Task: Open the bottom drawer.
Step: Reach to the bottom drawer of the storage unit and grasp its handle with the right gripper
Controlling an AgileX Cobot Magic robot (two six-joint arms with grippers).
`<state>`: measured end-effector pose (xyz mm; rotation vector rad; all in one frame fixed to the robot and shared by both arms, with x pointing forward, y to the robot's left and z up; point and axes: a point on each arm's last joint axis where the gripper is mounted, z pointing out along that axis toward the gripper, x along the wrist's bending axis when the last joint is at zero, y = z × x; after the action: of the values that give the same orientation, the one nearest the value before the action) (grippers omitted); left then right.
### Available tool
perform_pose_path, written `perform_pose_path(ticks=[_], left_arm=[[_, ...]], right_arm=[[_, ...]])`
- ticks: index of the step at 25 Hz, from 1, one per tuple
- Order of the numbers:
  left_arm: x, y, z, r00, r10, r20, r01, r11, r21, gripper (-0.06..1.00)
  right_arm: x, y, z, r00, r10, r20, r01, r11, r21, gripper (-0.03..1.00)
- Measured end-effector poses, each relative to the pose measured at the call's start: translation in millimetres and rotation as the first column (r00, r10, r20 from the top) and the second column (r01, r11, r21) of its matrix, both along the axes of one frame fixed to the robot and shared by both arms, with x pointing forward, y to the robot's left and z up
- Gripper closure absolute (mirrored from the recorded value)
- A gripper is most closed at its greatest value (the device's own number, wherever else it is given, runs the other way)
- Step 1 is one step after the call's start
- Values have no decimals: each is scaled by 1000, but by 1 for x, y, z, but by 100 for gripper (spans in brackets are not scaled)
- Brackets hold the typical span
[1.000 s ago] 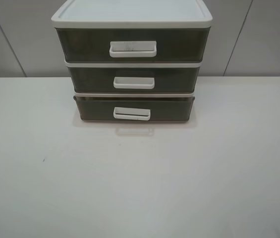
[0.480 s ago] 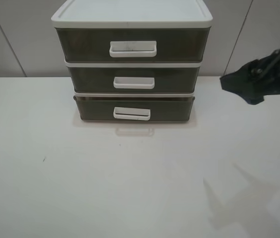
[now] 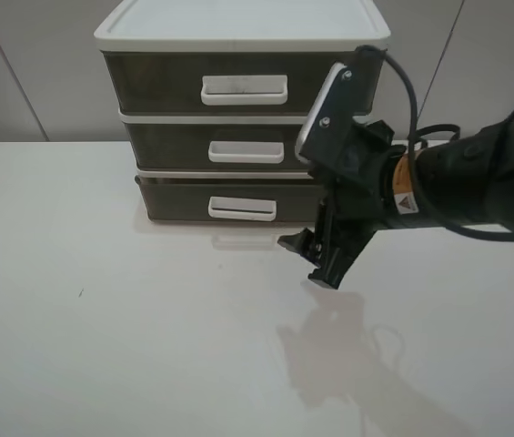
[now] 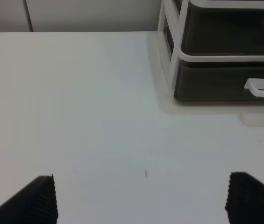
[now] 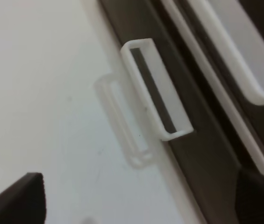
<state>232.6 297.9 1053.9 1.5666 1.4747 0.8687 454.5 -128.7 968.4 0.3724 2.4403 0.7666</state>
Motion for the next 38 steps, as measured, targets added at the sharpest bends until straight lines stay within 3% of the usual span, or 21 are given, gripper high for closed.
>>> perform_pose_path(ticks=[6, 14, 17, 27, 31, 38], left_arm=[[0, 0, 0, 1000, 0, 0, 0, 1000, 0, 20], [0, 0, 0, 1000, 0, 0, 0, 1000, 0, 20], [0, 0, 0, 1000, 0, 0, 0, 1000, 0, 20], [0, 0, 0, 1000, 0, 0, 0, 1000, 0, 20], [0, 0, 0, 1000, 0, 0, 0, 1000, 0, 20], [0, 0, 0, 1000, 0, 0, 0, 1000, 0, 20]], right_arm=[[8, 4, -53, 982, 178, -65, -188, 949, -253, 17], [26, 20, -62, 951, 307, -43, -301, 880, -368, 17], [35, 23, -62, 947, 317, -46, -309, 866, -393, 17], [41, 30, -73, 933, 359, -27, -344, 869, -356, 17], [44, 30, -72, 903, 430, 11, -392, 833, -390, 17], [44, 34, -73, 877, 478, 42, -431, 823, -370, 17]])
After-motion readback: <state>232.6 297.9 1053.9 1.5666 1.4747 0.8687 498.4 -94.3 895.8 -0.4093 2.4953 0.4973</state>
